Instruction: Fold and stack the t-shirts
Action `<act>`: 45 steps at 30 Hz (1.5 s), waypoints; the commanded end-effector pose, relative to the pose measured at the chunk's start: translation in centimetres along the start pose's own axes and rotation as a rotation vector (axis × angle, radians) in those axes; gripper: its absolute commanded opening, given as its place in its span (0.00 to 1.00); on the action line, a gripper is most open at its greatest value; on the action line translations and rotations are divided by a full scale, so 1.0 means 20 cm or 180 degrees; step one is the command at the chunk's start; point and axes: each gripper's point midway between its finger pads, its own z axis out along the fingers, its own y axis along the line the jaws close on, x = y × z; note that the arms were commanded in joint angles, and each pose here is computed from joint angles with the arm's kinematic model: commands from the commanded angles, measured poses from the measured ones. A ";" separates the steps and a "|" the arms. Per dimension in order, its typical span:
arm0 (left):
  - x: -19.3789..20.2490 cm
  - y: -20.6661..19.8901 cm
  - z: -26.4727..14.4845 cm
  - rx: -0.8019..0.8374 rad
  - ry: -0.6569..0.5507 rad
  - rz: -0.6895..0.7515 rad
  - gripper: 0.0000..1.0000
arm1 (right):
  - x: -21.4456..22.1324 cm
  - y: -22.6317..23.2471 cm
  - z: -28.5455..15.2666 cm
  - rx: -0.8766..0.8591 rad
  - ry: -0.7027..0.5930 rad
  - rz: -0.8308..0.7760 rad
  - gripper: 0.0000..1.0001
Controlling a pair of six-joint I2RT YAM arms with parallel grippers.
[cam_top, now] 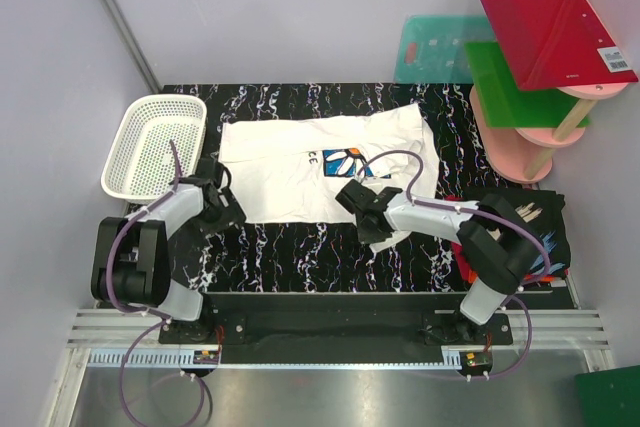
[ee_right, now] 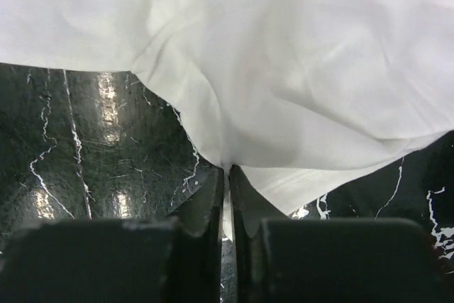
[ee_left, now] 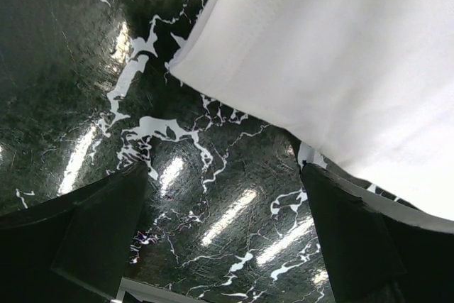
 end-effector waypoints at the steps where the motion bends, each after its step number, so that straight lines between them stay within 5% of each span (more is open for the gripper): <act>1: -0.09 -0.03 0.00 0.0087 -0.0137 -0.0092 0.99 | 0.00 0.04 0.06 0.0052 0.0034 -0.0084 0.01; 12: -0.28 -0.01 -0.09 0.0116 -0.0545 -0.0345 0.97 | -0.08 -0.03 -0.04 0.0243 -0.0175 -0.0111 0.00; 21: -0.29 -0.10 0.08 0.0072 -0.0234 -0.0282 0.85 | -0.11 -0.07 -0.07 0.0378 -0.0240 -0.0150 0.00; 25: -0.27 -0.11 0.13 0.0078 -0.0152 -0.0242 0.61 | -0.12 -0.10 -0.08 0.0444 -0.0267 -0.0145 0.00; 26: -0.26 -0.11 0.14 0.0076 -0.0141 -0.0236 0.34 | -0.12 -0.10 -0.09 0.0451 -0.0266 -0.0151 0.00; 28: -0.26 -0.11 0.13 0.0108 -0.0136 -0.0227 0.02 | -0.13 -0.11 -0.10 0.0463 -0.0306 -0.0138 0.00; 45: -0.48 -0.25 -0.25 0.0659 -0.0642 -0.0208 0.00 | -0.54 -0.22 -0.34 0.1033 -0.1268 -0.0190 0.00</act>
